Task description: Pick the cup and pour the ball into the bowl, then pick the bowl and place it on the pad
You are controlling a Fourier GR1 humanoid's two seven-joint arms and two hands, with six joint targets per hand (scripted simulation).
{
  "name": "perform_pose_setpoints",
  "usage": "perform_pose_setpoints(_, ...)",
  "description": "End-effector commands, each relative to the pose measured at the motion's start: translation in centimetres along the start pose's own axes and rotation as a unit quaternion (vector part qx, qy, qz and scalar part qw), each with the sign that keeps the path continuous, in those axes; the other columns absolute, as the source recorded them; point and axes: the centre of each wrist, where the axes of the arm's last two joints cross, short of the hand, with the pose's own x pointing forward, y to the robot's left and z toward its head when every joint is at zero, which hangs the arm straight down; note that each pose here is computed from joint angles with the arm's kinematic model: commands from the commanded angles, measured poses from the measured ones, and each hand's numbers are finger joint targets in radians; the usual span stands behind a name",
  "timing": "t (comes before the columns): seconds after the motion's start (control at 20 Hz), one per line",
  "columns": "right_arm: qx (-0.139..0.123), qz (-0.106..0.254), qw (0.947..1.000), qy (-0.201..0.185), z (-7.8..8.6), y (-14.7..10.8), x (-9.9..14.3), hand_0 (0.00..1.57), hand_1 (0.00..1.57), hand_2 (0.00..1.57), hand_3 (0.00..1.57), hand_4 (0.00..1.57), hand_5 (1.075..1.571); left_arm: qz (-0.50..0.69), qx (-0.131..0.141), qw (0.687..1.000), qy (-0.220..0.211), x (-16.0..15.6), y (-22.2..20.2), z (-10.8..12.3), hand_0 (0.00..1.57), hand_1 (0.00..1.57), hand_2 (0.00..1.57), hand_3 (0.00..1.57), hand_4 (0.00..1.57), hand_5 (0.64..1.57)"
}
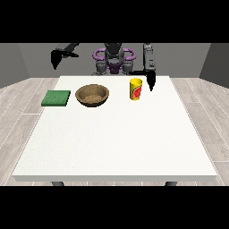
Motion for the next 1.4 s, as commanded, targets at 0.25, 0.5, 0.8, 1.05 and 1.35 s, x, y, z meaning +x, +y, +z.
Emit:
perform_pose_setpoints(0.25,-0.007,-0.007,1.0000,0.001,1.2,-1.5,-2.9,0.00,0.00,0.00,0.00,0.00,1.571,-0.014,-0.005,1.000,-0.005,-4.3,-2.6,1.5,0.00,0.00,0.00,0.00,0.00,1.519)
perform_pose_setpoints(0.5,0.001,-0.007,0.9998,-0.017,-0.8,-1.5,-2.4,0.00,0.00,0.00,0.00,0.00,1.571,-0.022,0.001,1.000,-0.015,-4.3,-2.1,-1.8,0.00,0.00,0.00,0.00,0.00,1.521)
perform_pose_setpoints(0.8,0.015,-0.002,0.9994,-0.031,1.4,0.0,-3.7,0.00,0.00,0.00,0.00,0.00,1.571,-0.034,0.018,0.999,-0.021,-6.0,-1.6,-0.3,0.00,0.00,0.00,0.00,0.00,1.527)
perform_pose_setpoints(1.05,0.011,0.012,0.9985,-0.052,-1.7,-2.3,-0.3,0.00,0.00,0.00,0.00,0.00,1.570,-0.164,0.008,0.984,-0.064,-6.7,-2.2,1.6,1.29,1.29,1.57,1.57,1.40,1.268)
perform_pose_setpoints(1.35,0.027,0.009,0.9994,-0.021,-0.6,-2.9,-0.6,0.00,0.00,0.00,0.00,0.00,1.570,-0.200,0.025,0.979,-0.041,-6.3,-3.2,0.9,1.33,1.33,1.57,1.57,1.50,1.241)
